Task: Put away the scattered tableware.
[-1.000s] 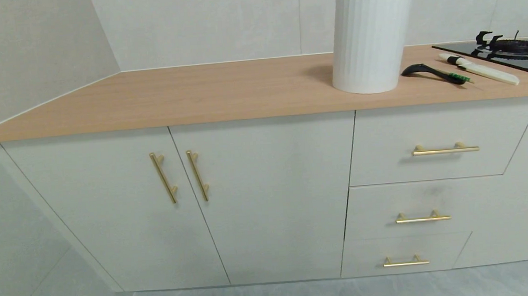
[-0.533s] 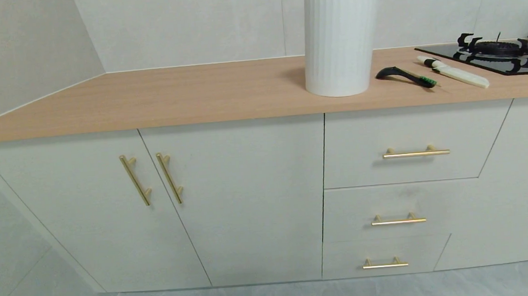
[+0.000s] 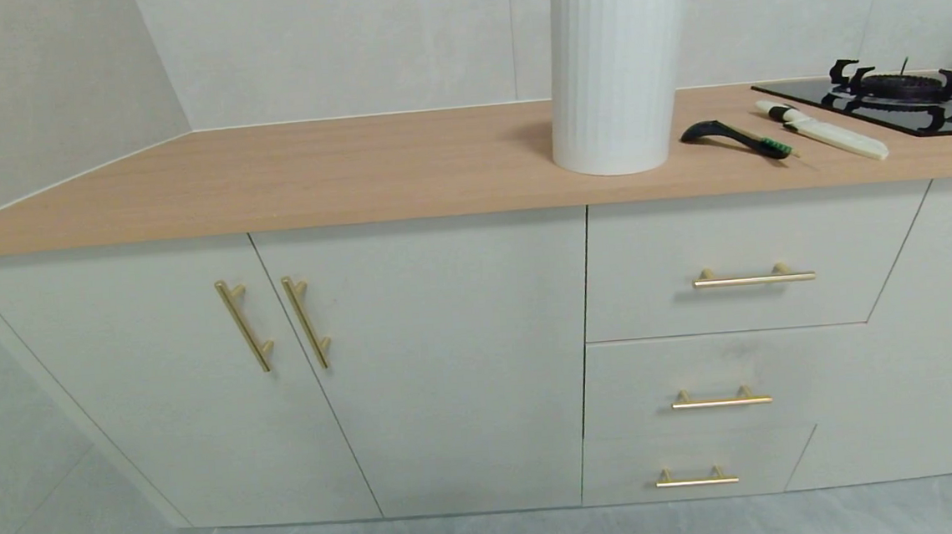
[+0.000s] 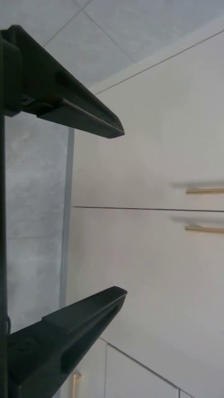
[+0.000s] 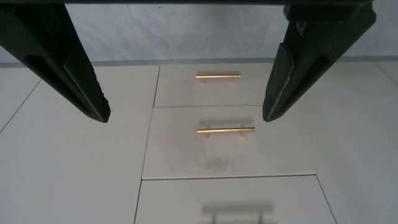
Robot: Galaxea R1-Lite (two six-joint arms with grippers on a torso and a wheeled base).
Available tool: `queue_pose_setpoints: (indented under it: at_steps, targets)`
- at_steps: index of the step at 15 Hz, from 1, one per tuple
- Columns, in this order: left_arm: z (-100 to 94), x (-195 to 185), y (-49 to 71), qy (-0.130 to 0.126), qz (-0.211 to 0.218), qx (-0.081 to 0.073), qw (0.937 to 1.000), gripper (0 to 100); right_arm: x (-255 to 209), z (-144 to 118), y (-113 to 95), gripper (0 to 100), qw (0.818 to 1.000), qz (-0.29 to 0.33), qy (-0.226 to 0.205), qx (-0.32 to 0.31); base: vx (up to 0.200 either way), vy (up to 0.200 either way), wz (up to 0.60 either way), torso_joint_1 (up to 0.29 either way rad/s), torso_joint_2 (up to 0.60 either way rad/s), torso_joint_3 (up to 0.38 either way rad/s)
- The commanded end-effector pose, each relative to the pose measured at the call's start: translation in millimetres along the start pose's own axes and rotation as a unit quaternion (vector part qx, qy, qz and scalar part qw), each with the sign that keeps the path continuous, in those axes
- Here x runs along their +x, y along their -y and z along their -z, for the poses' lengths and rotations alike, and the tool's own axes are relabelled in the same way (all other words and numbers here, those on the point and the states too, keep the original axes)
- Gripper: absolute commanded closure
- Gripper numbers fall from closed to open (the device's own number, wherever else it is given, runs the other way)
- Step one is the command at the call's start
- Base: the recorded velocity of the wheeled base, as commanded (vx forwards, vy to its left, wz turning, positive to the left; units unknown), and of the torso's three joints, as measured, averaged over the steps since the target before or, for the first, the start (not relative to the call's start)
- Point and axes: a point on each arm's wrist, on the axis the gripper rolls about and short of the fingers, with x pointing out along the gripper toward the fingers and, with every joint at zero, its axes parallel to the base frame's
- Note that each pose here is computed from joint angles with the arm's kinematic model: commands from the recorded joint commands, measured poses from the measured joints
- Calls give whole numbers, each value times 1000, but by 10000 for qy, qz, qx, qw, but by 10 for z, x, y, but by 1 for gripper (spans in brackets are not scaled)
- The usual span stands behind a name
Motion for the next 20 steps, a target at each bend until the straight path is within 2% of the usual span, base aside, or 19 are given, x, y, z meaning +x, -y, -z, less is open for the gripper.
queue_pose_setpoints:
  at_steps: [1, 3, 5, 7, 9, 10, 11, 12, 13, 16, 17, 20]
  targets:
    - [-1, 1, 0, -5, -7, -6, 10000, 0, 1, -1, 0, 0, 10000, -9, -6, -12, 0, 0, 0, 0, 0, 0]
    - [-3, 1, 0, 3, -7, -6, 10000, 0, 0, -2, -1, 0, 10000, -24, 9, -35, 0, 0, 0, 0, 0, 0]
    - [-1, 1, 0, -5, -7, -6, 10000, 0, 31, -21, -2, 0, 9997, -27, -182, -185, 0, 0, 0, 0, 0, 0]
    - [-1, 1, 0, -5, -7, -6, 10000, 0, 102, -664, -17, 0, 9991, -376, -54, 187, 0, 0, 0, 0, 0, 0]
    - [-1, 1, 0, -5, -7, -6, 10000, 0, 441, -951, -46, 0, 9945, -662, -806, 5, 0, 0, 0, 0, 0, 0]
    - [-1, 1, 0, -5, -7, -6, 10000, 0, 499, -969, -49, 0, 9935, -654, -936, -2, 0, 0, 0, 0, 0, 0]
    - [-1, 1, 0, -5, -7, -6, 10000, 0, 860, -1055, -71, 0, 9850, -652, -1595, -48, 0, 0, 0, 0, 0, 0]
    - [-1, 1, 0, -5, -7, -6, 10000, 0, 954, -1075, -79, 0, 9826, -674, -1731, -48, 0, 0, 0, 0, 0, 0]
    - [-1, 1, 0, -5, -7, -6, 10000, 0, 1321, -1108, -135, 0, 9717, -809, -2219, -77, 0, 0, 0, 0, 0, 0]
    - [-3, 1, 0, 3, -7, -6, 10000, 0, 1901, -956, -252, 0, 9445, -950, -3140, -159, 0, 0, 0, 0, 0, 0]
    - [-1, 1, 0, -5, -7, -6, 10000, 0, 2206, -777, -316, 0, 9261, -958, -3640, -246, 0, 0, 0, 0, 0, 0]
    - [-1, 1, 0, -5, -7, -6, 10000, 0, 2724, -461, -467, 0, 9077, -1061, -4046, -333, 0, 0, 0, 0, 0, 0]
